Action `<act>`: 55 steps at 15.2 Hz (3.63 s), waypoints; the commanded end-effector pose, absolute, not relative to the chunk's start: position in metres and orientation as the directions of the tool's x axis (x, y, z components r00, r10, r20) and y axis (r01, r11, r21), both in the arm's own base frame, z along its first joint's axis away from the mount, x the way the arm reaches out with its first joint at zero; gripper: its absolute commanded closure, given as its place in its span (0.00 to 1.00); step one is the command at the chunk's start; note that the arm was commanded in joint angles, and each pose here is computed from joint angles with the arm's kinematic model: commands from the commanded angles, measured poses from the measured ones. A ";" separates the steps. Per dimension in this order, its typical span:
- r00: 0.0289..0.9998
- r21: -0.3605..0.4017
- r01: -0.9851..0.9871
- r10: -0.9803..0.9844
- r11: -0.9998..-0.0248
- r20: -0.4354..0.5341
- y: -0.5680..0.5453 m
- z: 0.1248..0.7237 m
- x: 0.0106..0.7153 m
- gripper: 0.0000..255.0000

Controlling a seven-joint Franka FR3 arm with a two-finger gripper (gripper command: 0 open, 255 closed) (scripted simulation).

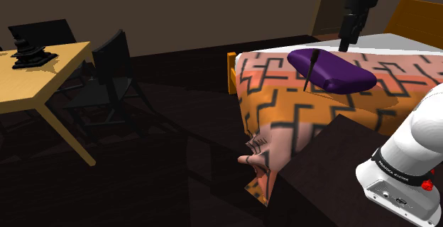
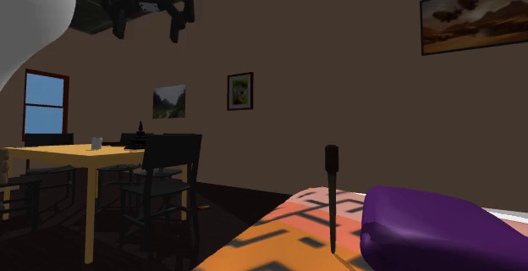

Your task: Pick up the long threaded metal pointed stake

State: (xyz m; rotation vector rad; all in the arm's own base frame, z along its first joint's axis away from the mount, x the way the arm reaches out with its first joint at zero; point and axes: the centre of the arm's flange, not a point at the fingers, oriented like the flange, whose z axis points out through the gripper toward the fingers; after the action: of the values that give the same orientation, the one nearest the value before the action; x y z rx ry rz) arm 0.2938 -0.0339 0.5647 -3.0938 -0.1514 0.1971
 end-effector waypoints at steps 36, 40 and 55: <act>0.993 -0.002 -0.027 -0.027 -1.000 0.116 -0.388 0.382 0.481 0.00; 0.990 0.001 -0.039 -0.039 -0.999 0.138 -0.422 0.368 0.498 0.00; 0.990 0.001 -0.039 -0.039 -0.999 0.138 -0.423 0.328 0.498 1.00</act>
State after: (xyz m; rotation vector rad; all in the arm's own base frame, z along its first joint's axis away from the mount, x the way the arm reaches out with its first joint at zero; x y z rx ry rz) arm 0.4986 -0.4225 0.3287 -3.1368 0.0612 -0.2188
